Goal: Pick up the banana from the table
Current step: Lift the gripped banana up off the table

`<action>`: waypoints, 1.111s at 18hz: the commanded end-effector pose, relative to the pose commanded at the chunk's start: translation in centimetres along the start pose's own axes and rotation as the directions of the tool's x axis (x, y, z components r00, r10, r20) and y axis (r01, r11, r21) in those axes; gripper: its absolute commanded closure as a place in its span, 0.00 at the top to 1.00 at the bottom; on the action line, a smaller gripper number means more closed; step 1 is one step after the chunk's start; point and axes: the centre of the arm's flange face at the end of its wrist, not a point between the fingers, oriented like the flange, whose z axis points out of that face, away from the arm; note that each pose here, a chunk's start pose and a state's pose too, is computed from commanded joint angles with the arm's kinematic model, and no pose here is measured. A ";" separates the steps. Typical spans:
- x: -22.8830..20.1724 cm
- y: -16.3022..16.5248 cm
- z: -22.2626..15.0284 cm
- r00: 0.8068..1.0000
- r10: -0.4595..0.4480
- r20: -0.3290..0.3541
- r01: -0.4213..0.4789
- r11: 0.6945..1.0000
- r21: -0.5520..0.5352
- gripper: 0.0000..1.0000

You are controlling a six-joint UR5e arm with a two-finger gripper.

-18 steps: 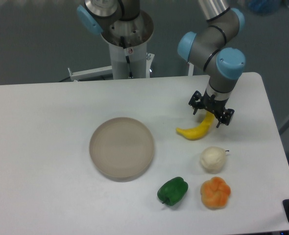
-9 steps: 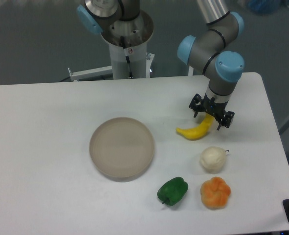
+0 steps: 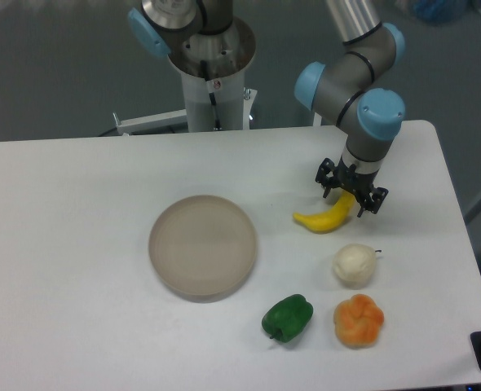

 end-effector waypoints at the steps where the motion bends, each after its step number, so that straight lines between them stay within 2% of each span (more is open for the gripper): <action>1: -0.2 0.0 -0.3 1.000 0.000 0.006 0.000 1.000 0.001 0.42; 4: -0.3 -0.1 -0.7 1.000 -0.001 0.014 0.001 1.000 0.001 0.37; 9: -1.2 0.0 -2.4 0.999 -0.003 0.040 0.002 1.000 0.003 0.36; 14: -3.5 -3.1 -9.4 0.985 0.029 0.171 -0.031 0.999 0.009 0.37; 16: -4.5 -4.8 -11.7 0.977 0.050 0.206 -0.054 0.998 0.012 0.37; 20: -6.4 -6.2 -16.1 0.960 0.068 0.271 -0.073 0.997 0.010 0.37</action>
